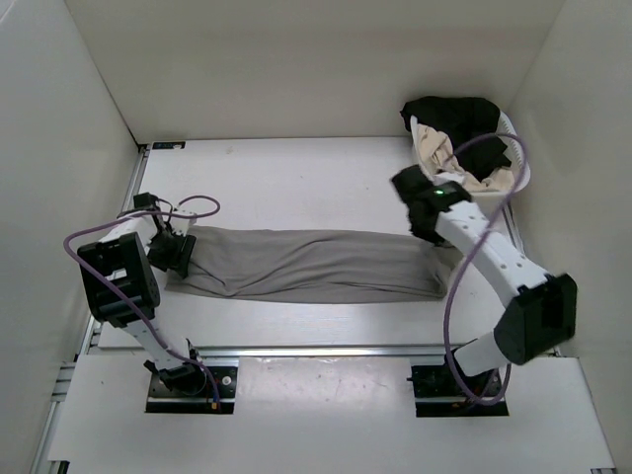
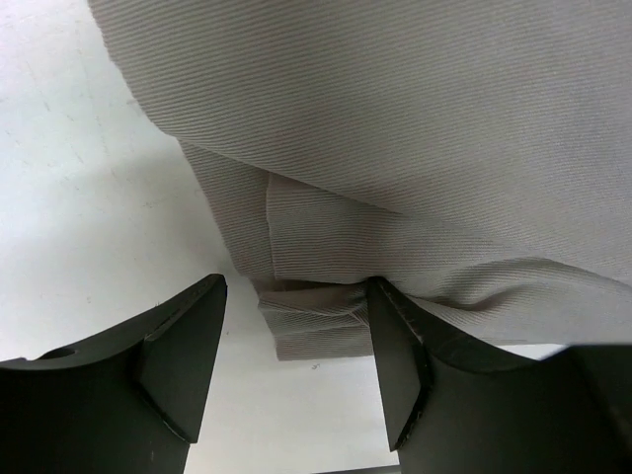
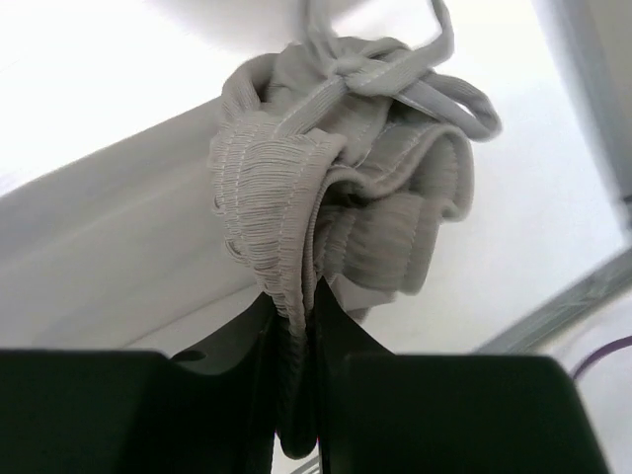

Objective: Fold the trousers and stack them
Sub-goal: Fold the trousers

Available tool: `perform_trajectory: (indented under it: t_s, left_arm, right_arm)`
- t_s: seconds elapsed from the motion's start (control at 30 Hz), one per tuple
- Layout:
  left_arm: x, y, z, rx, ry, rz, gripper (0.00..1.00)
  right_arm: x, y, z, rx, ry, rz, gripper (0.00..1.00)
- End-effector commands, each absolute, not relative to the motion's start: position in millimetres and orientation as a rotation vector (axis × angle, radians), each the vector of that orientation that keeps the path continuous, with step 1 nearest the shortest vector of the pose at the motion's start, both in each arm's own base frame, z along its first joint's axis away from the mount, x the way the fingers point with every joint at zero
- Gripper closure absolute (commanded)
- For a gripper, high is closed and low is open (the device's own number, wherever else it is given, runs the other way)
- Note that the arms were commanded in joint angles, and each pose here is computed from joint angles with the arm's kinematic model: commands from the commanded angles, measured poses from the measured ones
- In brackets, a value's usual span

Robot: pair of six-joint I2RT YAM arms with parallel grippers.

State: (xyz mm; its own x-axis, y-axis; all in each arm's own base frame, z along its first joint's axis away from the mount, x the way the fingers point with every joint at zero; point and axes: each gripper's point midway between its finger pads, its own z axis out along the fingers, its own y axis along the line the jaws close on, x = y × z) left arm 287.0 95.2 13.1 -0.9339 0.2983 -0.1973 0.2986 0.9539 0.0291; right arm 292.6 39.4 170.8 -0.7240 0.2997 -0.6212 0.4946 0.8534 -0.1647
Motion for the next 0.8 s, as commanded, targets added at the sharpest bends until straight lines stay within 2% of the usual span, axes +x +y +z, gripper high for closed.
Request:
perform_trajectory:
  t_s: [0.0, 0.13, 0.33, 0.6, 0.77]
  left_arm:
    - [295, 91, 14, 0.393, 2.867, -0.031, 0.29]
    - [297, 90, 20, 0.380, 2.845, -0.032, 0.31]
    - [299, 87, 23, 0.382, 2.829, -0.050, 0.31]
    - [297, 90, 17, 0.394, 2.853, -0.037, 0.31]
    - [297, 96, 14, 0.391, 2.875, 0.000, 0.31]
  right_arm:
    - [284, 97, 170, 0.625, 2.389, -0.438, 1.00]
    - [277, 183, 161, 0.423, 2.417, -0.365, 1.00]
    - [272, 243, 147, 0.271, 2.474, -0.272, 1.00]
    - [277, 290, 154, 0.148, 2.439, -0.215, 1.00]
    - [270, 324, 130, 0.012, 2.487, -0.173, 1.00]
